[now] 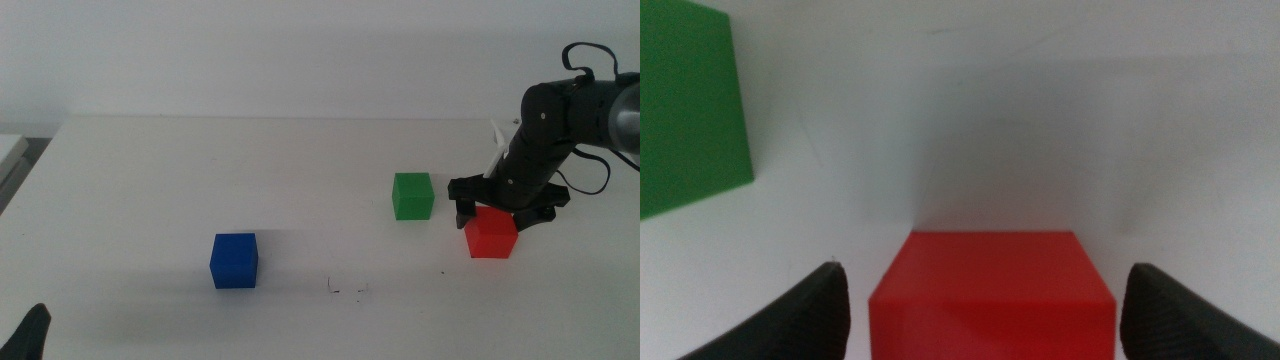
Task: Stack red cubes first, then green, then blue cubes in a specific spot.
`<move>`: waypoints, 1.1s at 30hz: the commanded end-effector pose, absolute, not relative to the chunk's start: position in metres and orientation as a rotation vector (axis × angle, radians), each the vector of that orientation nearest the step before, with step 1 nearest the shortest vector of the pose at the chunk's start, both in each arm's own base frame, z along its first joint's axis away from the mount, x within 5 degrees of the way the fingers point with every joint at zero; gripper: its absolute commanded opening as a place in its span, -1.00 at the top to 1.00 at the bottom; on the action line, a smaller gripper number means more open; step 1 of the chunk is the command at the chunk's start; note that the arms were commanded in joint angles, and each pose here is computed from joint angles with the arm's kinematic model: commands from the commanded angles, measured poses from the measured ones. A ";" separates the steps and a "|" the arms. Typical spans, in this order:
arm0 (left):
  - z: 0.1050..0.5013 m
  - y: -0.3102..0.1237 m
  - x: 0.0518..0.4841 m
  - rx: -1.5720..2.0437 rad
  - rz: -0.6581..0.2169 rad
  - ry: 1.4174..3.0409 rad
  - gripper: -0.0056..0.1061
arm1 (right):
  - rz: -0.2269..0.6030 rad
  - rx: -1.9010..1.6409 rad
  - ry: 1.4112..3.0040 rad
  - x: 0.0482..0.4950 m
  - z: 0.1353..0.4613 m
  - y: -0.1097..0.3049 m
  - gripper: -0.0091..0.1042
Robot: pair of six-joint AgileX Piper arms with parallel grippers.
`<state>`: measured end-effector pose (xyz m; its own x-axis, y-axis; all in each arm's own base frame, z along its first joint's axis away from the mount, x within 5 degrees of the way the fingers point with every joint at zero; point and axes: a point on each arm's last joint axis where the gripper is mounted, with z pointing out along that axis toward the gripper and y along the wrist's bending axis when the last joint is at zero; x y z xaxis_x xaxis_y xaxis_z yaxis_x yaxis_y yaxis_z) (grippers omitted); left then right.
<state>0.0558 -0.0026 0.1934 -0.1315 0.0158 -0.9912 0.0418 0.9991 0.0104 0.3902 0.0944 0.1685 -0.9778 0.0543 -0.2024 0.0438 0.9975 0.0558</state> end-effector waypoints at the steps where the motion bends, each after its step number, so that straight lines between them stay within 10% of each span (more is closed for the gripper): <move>1: 0.195 -0.002 0.056 0.046 -0.016 1.688 -0.78 | 0.068 0.061 2.910 0.393 0.168 0.095 -0.54; 10: 0.195 -0.002 0.056 0.046 -0.016 1.688 -0.78 | 0.068 0.144 2.944 0.390 0.169 0.095 0.77; 21: 0.195 -0.002 0.056 0.046 -0.016 1.688 -0.78 | 0.023 0.071 2.859 0.346 0.253 0.135 0.79; 33: 0.195 -0.002 0.056 0.046 -0.016 1.688 -0.78 | 0.069 -0.024 2.862 0.335 0.245 0.242 0.80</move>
<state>0.0558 -0.0025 0.1934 -0.1313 0.0225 -0.9911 0.0412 0.9990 0.0172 0.3331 0.2301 0.2484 -0.9619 -0.0128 -0.2729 -0.0267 0.9985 0.0472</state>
